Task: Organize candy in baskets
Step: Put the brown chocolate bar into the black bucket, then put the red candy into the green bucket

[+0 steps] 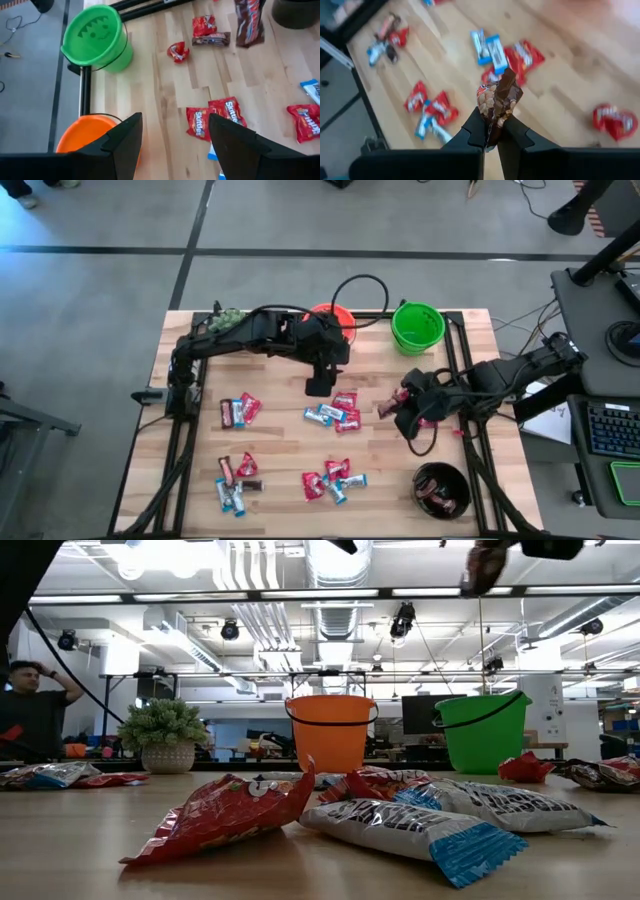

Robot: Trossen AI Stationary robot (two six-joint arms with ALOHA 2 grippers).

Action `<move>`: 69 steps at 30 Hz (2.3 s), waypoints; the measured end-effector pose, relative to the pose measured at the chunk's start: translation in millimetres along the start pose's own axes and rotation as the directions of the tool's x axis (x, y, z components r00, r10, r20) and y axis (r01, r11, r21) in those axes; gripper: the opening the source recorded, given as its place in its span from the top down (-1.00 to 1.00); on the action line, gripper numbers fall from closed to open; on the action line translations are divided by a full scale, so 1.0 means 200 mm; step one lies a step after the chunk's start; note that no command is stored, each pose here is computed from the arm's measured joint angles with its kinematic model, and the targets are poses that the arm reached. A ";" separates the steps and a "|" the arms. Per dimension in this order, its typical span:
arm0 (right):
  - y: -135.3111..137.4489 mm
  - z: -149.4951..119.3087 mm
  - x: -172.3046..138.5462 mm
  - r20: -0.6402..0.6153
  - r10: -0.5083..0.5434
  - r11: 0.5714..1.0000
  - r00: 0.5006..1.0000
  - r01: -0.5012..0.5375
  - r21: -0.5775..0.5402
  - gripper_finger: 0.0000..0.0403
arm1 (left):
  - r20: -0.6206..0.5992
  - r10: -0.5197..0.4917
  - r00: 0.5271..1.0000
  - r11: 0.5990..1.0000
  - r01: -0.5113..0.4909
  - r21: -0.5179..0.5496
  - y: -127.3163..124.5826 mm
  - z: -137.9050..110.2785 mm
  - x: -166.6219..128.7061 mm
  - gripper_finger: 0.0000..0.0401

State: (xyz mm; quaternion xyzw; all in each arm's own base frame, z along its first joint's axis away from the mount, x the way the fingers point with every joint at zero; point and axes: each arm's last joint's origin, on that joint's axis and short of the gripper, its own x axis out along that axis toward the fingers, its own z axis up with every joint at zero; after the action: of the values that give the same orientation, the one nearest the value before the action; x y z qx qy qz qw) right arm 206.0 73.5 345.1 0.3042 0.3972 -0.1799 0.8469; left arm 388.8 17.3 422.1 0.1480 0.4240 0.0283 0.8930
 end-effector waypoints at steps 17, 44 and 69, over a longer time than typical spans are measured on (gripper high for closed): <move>0.09 -0.16 -0.22 -0.289 0.116 0.990 0.950 -0.087 0.111 0.91 | -0.154 -0.042 0.987 0.999 0.039 -0.023 -0.02 -0.08 -0.02 -0.05; 0.20 -0.58 -0.31 -0.548 0.024 0.989 0.836 0.060 0.136 0.90 | -0.187 -0.050 0.981 0.999 0.047 -0.019 -0.02 -0.09 -0.02 -0.05; 0.22 -0.63 -0.24 -0.560 -0.082 0.992 0.824 0.124 0.037 0.33 | -0.204 -0.064 0.977 0.998 0.061 -0.023 -0.03 -0.10 -0.02 -0.05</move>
State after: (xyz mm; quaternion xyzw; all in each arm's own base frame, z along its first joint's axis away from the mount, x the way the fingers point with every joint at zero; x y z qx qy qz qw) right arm 130.8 192.7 336.3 0.3519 0.6358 -0.1430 0.6719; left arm 370.7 16.4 410.9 0.1236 0.5177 0.0187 0.8464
